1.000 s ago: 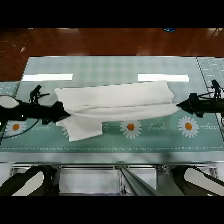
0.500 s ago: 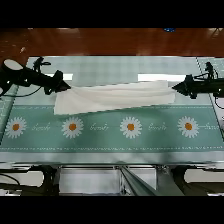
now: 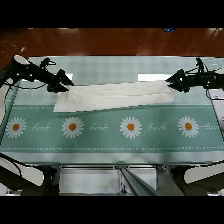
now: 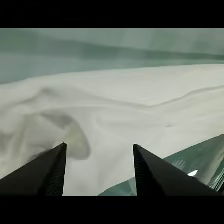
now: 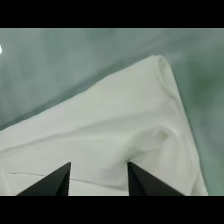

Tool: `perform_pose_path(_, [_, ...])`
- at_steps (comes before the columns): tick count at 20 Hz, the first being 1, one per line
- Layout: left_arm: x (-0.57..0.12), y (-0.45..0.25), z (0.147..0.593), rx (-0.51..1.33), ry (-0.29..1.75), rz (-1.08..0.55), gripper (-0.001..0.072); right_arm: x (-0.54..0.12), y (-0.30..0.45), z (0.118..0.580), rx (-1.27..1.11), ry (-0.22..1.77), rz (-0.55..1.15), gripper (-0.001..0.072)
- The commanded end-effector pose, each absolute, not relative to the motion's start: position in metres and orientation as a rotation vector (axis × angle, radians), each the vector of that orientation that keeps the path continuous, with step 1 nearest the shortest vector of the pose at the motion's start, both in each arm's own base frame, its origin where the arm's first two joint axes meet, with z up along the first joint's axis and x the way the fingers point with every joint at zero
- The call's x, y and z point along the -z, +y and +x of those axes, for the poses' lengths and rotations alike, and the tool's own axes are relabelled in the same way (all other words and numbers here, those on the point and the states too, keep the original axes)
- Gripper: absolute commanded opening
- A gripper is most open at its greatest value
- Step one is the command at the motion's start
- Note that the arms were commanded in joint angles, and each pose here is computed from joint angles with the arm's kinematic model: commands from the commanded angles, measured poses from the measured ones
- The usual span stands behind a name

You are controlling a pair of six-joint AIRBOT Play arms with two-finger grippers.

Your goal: Fold the shirts.

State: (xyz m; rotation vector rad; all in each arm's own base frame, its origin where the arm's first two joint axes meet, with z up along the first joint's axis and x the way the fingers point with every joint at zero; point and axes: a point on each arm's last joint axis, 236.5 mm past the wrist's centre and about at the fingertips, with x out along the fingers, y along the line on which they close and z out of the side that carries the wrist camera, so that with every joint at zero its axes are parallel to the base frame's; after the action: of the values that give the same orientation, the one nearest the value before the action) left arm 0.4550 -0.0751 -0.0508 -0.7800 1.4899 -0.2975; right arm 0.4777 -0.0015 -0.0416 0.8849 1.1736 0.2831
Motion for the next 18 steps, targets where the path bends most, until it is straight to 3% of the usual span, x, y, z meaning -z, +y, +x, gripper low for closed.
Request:
perform_pose_path(1, [0.023, -0.038, 0.441, 0.294, 1.517, -0.785, 0.0509, 0.017, -0.025, 0.463, -0.316, 1.227, 0.86, 0.0411])
perform_pose_path(5, [-0.059, 0.011, 0.441, 0.237, 1.282, -0.728, 0.0509, -0.03, -0.1, 0.446, -0.169, 1.108, 0.8, 0.0411])
perform_pose_path(9, [-0.125, -0.003, 0.41, 0.187, 1.078, -0.514, 0.0509, -0.005, -0.152, 0.418, 0.113, 1.102, 0.744, 0.0411])
perform_pose_path(12, [-0.128, -0.063, 0.377, 0.248, 0.952, -0.382, 0.0509, 0.033, -0.121, 0.418, 0.092, 1.132, 0.858, 0.0411])
perform_pose_path(18, [-0.063, -0.141, 0.359, 0.352, 0.888, -0.328, 0.0509, 0.086, -0.046, 0.442, -0.056, 1.237, 0.94, 0.0415])
